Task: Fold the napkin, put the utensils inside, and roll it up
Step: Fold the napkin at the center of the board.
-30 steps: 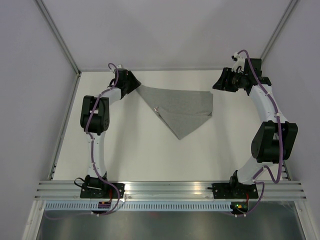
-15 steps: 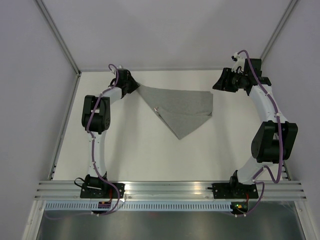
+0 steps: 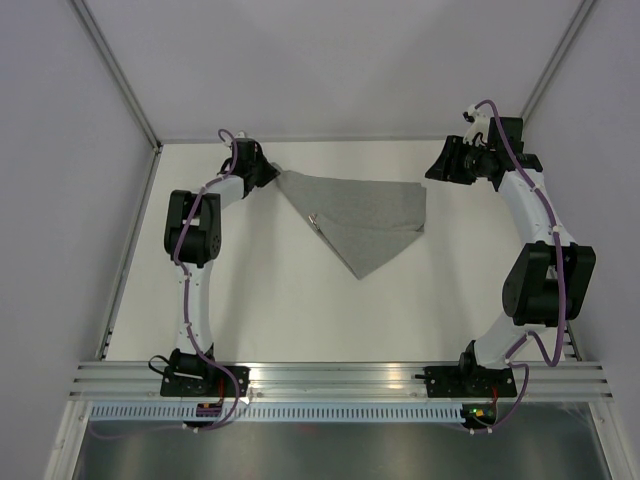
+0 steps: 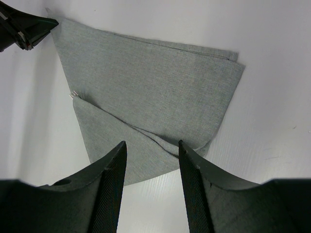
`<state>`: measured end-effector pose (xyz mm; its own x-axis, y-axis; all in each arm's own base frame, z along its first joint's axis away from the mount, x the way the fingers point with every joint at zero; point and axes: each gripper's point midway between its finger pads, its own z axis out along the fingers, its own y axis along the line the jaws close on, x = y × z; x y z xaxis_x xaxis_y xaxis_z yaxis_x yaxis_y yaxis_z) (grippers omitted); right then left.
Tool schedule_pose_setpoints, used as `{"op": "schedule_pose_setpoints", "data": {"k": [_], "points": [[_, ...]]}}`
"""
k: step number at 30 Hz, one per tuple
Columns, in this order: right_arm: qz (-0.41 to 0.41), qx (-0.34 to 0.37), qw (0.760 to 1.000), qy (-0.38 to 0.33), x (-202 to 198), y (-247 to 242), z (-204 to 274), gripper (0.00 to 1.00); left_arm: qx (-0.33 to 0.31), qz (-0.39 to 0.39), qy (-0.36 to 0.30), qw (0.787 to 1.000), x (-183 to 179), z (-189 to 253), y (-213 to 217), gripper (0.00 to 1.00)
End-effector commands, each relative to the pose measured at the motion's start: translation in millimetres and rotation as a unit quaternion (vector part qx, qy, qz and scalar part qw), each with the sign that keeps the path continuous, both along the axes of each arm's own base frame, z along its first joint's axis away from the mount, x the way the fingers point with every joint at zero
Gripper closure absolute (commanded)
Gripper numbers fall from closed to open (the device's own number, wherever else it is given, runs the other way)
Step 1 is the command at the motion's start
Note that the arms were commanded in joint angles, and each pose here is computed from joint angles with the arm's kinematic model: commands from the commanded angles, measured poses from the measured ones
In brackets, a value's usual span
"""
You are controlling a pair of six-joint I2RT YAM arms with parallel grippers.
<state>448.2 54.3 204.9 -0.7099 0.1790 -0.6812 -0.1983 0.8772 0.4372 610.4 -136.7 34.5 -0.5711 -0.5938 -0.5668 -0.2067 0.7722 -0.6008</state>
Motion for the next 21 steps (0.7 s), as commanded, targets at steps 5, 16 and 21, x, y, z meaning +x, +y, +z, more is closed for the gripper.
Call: {"op": "schedule_pose_setpoints", "data": {"k": [5, 16, 21], "points": [[-0.001, 0.007, 1.000, -0.025, 1, 2, 18, 0.47, -0.053, -0.029, -0.049, 0.997, -5, 33, -17, 0.98], [0.000, 0.006, 0.999, -0.032, 1, 2, 23, 0.47, -0.079, -0.071, -0.102, 0.989, -21, 60, -31, 0.98], [-0.001, 0.003, 0.999, -0.036, 0, 1, 26, 0.47, -0.087, -0.092, -0.114, 0.985, -28, 71, -40, 0.98]]}}
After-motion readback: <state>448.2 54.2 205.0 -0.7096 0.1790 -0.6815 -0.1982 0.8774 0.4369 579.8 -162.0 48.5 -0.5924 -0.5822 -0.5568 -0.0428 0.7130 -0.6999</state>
